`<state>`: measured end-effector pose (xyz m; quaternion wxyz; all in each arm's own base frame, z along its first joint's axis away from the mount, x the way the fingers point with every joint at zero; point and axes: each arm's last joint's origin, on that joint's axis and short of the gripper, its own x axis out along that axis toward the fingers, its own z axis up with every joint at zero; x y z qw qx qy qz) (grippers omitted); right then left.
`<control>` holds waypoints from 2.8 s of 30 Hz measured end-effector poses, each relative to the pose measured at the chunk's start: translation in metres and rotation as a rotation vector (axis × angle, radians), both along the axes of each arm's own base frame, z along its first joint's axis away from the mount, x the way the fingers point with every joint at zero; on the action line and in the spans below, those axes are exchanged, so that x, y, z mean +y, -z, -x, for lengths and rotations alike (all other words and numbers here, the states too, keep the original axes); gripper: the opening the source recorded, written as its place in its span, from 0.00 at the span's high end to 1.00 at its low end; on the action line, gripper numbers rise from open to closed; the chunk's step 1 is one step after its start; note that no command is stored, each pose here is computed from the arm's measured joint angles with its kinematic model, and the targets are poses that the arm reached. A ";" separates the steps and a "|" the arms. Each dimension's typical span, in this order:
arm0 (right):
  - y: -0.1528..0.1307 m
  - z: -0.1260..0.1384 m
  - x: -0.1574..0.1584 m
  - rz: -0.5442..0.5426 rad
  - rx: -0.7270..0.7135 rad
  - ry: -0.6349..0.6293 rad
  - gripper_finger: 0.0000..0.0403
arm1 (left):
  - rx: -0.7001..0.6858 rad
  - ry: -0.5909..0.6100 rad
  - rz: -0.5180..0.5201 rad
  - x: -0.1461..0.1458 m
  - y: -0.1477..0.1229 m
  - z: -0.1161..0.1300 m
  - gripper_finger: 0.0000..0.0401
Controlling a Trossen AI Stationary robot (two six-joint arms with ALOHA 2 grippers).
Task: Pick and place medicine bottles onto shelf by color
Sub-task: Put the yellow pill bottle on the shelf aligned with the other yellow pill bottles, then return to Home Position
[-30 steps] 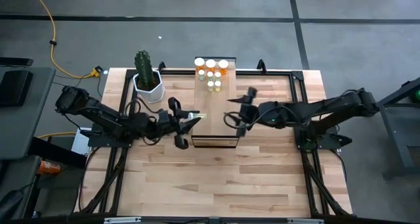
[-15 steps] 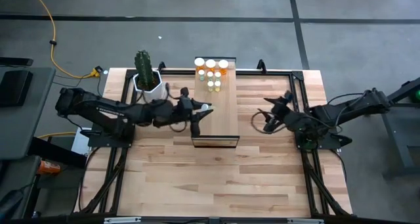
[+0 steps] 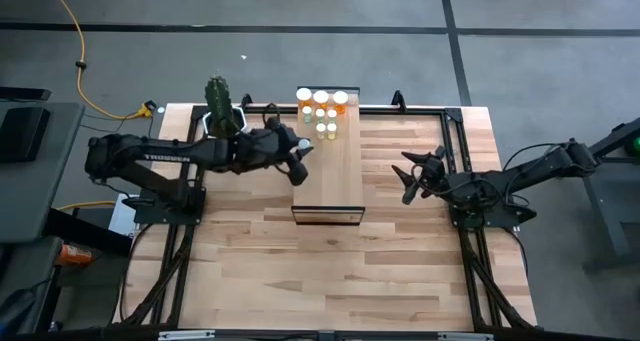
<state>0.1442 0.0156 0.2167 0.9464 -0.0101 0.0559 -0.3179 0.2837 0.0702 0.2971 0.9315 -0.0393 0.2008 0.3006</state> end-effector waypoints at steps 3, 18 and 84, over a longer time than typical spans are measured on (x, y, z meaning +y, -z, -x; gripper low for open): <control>0.001 0.000 0.000 -0.012 -0.004 0.003 0.44 | 0.022 -0.056 0.011 0.013 0.002 0.005 0.77; 0.003 -0.002 0.000 -0.039 -0.008 0.005 0.44 | 0.172 -0.140 0.075 0.069 0.017 -0.011 0.77; 0.004 -0.002 0.000 -0.038 -0.005 0.005 0.44 | 0.076 -0.083 0.126 0.039 -0.039 0.024 0.39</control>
